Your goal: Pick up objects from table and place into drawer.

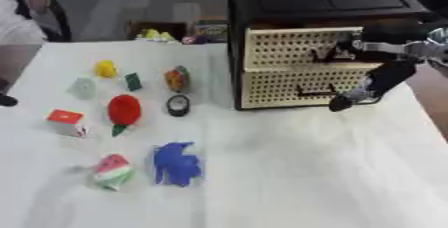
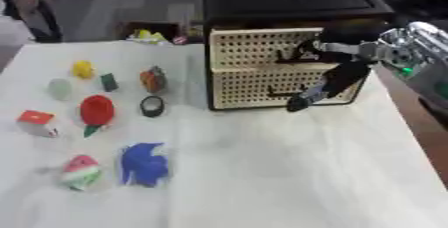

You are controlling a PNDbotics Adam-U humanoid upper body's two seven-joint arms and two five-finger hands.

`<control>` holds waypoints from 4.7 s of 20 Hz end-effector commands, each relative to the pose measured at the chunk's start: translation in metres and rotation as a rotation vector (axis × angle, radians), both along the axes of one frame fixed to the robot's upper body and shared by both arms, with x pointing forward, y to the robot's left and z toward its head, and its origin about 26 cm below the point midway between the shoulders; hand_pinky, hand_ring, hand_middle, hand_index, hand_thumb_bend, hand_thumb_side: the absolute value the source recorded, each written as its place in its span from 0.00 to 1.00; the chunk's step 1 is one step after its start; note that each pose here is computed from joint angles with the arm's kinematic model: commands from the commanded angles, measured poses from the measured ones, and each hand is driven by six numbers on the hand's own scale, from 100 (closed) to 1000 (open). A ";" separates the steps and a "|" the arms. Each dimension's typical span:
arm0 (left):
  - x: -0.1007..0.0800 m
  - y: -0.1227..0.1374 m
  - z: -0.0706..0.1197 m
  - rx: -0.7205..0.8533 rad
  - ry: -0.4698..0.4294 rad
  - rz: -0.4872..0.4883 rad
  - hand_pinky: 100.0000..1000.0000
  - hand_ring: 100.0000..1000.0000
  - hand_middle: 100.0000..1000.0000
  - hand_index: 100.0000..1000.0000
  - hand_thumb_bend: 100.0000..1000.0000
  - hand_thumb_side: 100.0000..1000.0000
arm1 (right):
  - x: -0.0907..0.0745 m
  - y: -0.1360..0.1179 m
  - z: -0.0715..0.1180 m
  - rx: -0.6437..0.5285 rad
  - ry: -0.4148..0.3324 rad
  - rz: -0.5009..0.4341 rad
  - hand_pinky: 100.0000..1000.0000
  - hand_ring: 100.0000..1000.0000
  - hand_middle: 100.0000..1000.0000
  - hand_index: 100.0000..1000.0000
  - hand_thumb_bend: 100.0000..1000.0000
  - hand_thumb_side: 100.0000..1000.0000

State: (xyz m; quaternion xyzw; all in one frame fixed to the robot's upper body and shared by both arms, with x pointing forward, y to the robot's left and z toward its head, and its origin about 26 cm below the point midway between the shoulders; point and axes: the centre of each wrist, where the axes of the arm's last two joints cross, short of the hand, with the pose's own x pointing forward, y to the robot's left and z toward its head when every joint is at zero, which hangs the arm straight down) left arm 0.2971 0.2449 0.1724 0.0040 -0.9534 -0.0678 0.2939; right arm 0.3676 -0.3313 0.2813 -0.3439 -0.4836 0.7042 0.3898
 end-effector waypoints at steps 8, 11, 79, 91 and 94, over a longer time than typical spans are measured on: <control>-0.002 0.000 0.007 0.006 -0.023 -0.008 0.47 0.58 0.58 0.68 0.00 1.00 | -0.003 -0.003 0.004 -0.049 -0.041 -0.016 0.00 0.00 0.00 0.82 0.87 0.86; -0.002 -0.001 0.007 0.007 -0.023 -0.010 0.47 0.58 0.58 0.68 0.00 1.00 | -0.004 -0.004 0.002 -0.056 -0.047 -0.018 0.00 0.00 0.00 0.82 0.87 0.87; -0.001 -0.001 0.008 0.002 -0.025 -0.005 0.47 0.58 0.58 0.67 0.00 1.00 | -0.025 -0.032 -0.015 0.047 -0.003 -0.115 0.00 0.00 0.00 0.74 0.84 0.85; -0.001 0.000 0.008 0.001 -0.027 -0.004 0.46 0.58 0.58 0.67 0.00 1.00 | -0.031 -0.033 -0.019 0.028 0.001 -0.107 0.00 0.00 0.00 0.73 0.84 0.81; -0.001 0.000 0.009 0.002 -0.028 -0.004 0.46 0.58 0.58 0.67 0.00 1.00 | -0.033 -0.034 -0.022 0.027 0.017 -0.109 0.00 0.00 0.00 0.73 0.84 0.81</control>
